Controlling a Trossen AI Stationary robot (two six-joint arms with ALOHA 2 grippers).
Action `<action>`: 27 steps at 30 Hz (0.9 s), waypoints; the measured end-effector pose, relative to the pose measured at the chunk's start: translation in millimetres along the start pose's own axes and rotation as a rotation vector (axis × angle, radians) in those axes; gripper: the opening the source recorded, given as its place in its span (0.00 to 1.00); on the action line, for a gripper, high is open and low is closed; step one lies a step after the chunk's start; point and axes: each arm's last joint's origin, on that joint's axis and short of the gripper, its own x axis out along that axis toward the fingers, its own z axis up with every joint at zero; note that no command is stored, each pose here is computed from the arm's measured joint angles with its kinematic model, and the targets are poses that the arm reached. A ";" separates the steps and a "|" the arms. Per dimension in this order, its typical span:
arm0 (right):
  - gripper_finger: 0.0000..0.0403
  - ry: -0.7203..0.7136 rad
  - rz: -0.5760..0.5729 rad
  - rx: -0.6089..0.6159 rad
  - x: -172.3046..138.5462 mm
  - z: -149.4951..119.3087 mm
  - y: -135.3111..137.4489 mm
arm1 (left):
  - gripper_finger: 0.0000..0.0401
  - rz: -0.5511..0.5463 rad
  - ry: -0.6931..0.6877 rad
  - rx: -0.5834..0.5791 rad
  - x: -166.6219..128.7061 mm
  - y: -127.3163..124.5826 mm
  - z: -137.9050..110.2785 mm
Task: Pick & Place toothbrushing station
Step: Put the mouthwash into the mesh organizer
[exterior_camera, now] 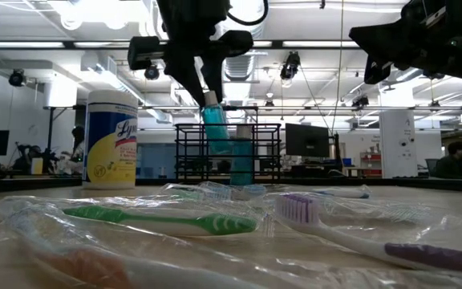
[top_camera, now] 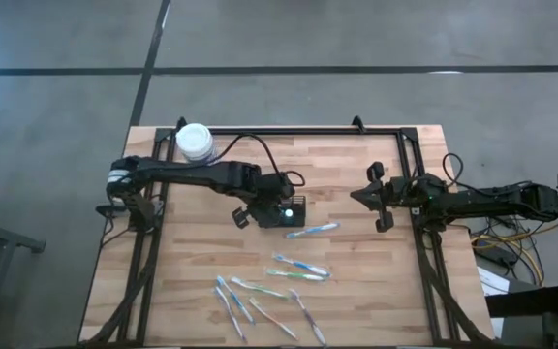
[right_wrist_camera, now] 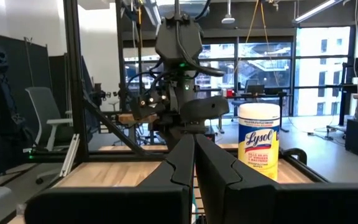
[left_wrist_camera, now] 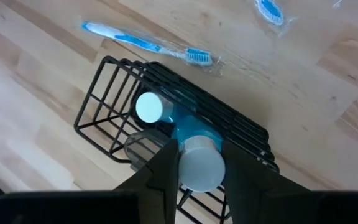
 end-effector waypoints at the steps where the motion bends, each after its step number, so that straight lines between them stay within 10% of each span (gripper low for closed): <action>1: 0.03 0.000 0.000 0.000 0.0 0.0 0.1 | 0.24 -0.002 0.000 0.000 0.9 0.0 0.2; 27: 0.03 -0.001 0.000 -0.007 0.0 0.1 0.0 | 0.24 -0.074 -0.011 -0.001 24.5 0.3 1.7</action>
